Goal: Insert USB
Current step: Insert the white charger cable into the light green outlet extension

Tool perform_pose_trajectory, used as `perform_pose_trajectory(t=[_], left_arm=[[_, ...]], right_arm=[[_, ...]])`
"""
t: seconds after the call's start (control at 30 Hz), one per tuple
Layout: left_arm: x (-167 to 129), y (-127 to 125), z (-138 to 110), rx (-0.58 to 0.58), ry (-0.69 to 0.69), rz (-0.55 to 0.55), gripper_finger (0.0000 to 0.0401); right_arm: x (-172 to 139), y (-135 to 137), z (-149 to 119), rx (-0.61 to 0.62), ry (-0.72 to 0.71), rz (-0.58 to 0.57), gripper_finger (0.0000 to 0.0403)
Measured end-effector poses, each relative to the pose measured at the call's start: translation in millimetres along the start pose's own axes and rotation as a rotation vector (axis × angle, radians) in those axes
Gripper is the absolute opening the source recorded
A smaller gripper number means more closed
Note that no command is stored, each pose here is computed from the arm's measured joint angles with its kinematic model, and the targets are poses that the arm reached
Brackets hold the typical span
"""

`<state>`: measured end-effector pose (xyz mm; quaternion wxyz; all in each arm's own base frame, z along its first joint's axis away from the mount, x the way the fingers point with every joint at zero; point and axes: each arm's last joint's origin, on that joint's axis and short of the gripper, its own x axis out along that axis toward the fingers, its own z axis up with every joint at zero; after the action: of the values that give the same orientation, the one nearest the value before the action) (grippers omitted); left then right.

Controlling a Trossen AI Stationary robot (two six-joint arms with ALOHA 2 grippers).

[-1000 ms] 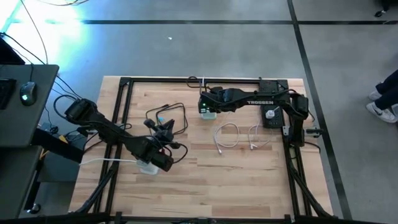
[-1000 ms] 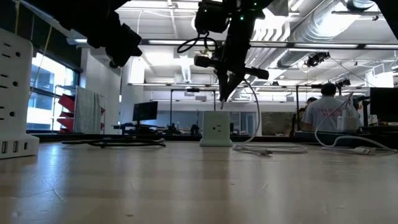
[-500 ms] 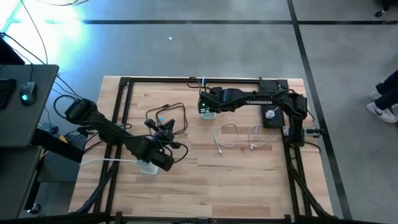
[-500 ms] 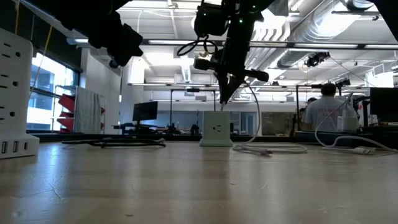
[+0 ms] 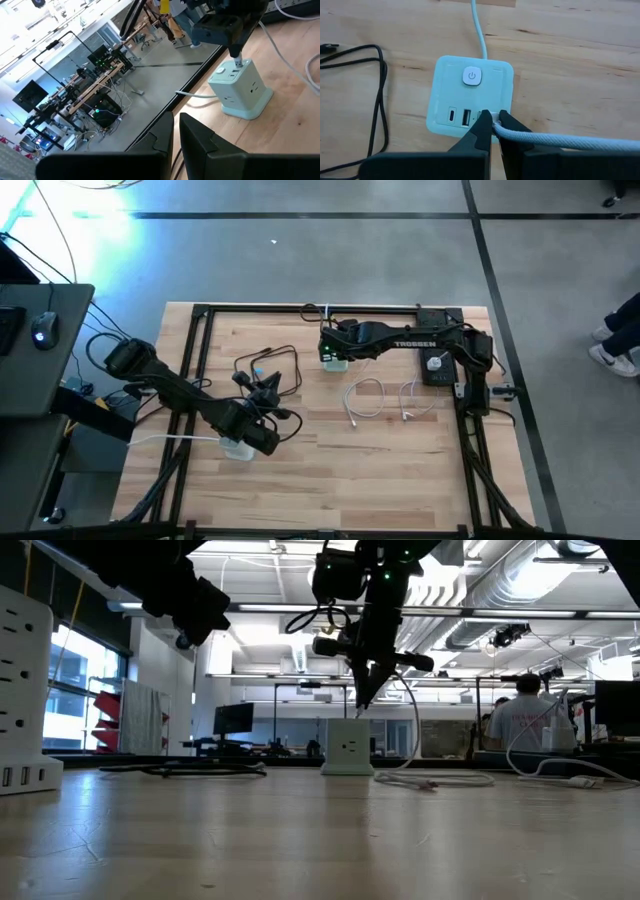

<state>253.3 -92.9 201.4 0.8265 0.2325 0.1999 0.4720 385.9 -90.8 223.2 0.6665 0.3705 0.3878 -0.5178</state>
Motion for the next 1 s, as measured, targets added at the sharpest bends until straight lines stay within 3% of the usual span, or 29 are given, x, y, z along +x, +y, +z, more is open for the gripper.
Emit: perform_pose_trajectory(t=[0.47,1.0], left_arm=[[10,-5,8,-0.054,0.036,-0.036,0.0009],[18,-5,7,-0.057,0.085,-0.070,0.0009]], right_arm=[[3,10,3,-0.050,-0.032,0.009,0.0000],[-6,23,-29,-0.106,-0.132,-0.025,0.0000]])
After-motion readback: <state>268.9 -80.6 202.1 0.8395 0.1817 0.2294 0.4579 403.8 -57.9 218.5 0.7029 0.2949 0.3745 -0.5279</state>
